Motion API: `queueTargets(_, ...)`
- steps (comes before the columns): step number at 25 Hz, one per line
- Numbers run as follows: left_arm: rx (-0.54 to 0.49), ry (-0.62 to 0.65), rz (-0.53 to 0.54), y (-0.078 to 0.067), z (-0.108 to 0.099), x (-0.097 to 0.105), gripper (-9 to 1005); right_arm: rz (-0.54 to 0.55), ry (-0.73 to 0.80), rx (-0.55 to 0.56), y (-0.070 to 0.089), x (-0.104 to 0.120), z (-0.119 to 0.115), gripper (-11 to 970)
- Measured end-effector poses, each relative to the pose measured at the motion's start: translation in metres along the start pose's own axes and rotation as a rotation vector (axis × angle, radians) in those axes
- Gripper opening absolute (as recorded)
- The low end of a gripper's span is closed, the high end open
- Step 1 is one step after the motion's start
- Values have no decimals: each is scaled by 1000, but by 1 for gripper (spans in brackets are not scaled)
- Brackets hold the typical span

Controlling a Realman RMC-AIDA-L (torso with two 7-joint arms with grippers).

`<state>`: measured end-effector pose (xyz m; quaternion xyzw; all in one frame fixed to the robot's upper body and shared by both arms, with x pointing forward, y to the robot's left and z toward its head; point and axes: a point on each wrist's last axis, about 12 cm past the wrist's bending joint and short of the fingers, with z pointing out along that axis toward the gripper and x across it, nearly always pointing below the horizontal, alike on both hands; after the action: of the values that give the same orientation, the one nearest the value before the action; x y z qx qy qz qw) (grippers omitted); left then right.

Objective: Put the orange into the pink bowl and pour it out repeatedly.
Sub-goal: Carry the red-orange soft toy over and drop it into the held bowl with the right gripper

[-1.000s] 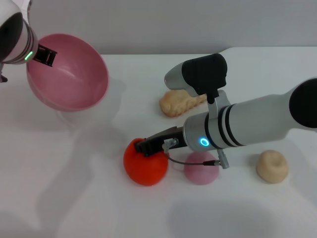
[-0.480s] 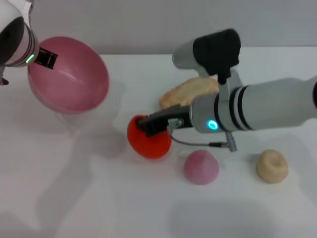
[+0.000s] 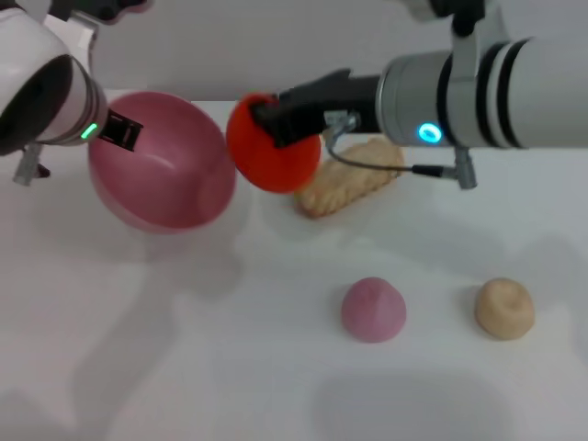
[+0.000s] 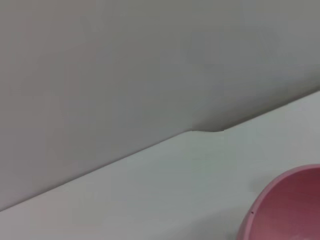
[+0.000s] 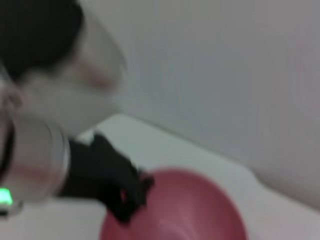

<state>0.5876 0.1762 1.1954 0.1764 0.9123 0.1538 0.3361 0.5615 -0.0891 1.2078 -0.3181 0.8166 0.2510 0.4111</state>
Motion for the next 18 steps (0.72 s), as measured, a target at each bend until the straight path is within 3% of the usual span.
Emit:
queueTargets(5, 53, -13, 21, -15, -4, -2, 47, -10, -30, 15, -2, -9, -7, 48)
queueTargets(10, 106, -39, 41, -28, -8, -9, 47, -5, -10, 21, -6, -5, 2, 71)
queueTargets(18, 136, -56, 44, -31, -9, -12, 47, -7, 17, 16, -8, 0, 15, 109)
